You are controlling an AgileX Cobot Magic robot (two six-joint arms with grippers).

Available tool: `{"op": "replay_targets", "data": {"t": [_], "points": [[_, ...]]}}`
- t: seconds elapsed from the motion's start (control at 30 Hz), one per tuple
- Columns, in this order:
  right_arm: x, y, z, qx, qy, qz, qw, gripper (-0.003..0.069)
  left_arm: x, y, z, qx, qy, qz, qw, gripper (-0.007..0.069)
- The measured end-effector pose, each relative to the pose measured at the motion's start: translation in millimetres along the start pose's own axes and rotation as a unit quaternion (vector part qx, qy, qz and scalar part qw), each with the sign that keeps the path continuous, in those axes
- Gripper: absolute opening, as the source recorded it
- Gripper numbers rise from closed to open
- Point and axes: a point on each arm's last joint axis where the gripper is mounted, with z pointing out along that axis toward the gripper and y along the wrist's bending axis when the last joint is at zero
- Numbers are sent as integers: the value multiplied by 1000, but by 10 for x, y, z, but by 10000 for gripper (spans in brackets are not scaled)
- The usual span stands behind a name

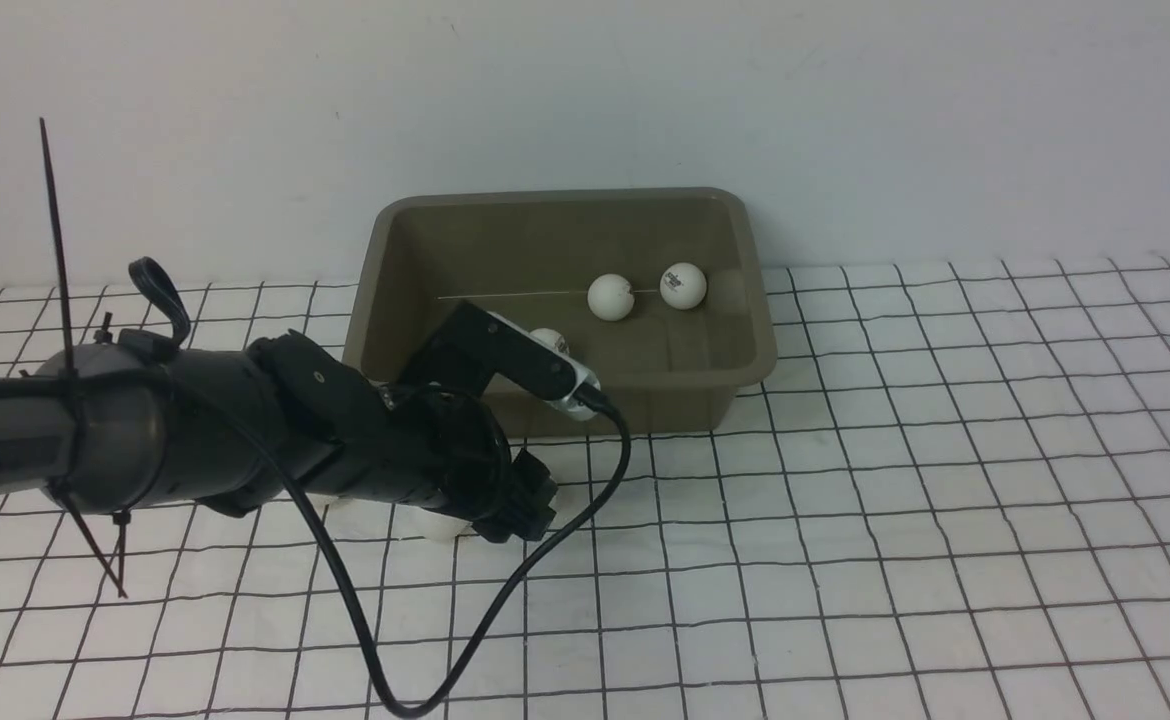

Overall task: Put the table tennis balls into the box on the white checkered tablecloth.
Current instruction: 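Reach for and grasp a ping pong ball on the table beside the basket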

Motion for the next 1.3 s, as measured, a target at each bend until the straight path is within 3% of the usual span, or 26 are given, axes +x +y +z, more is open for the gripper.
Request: {"op": "replay_targets", "data": {"t": [0.4, 1.3], "points": [[-6, 0, 0, 0, -3, 1, 1000, 388, 2, 1, 181, 17, 17, -1, 1000, 493], [-14, -2, 0, 1, -8, 1, 1000, 388, 78, 51, 312, -6, 25, -1, 1000, 470]]}}
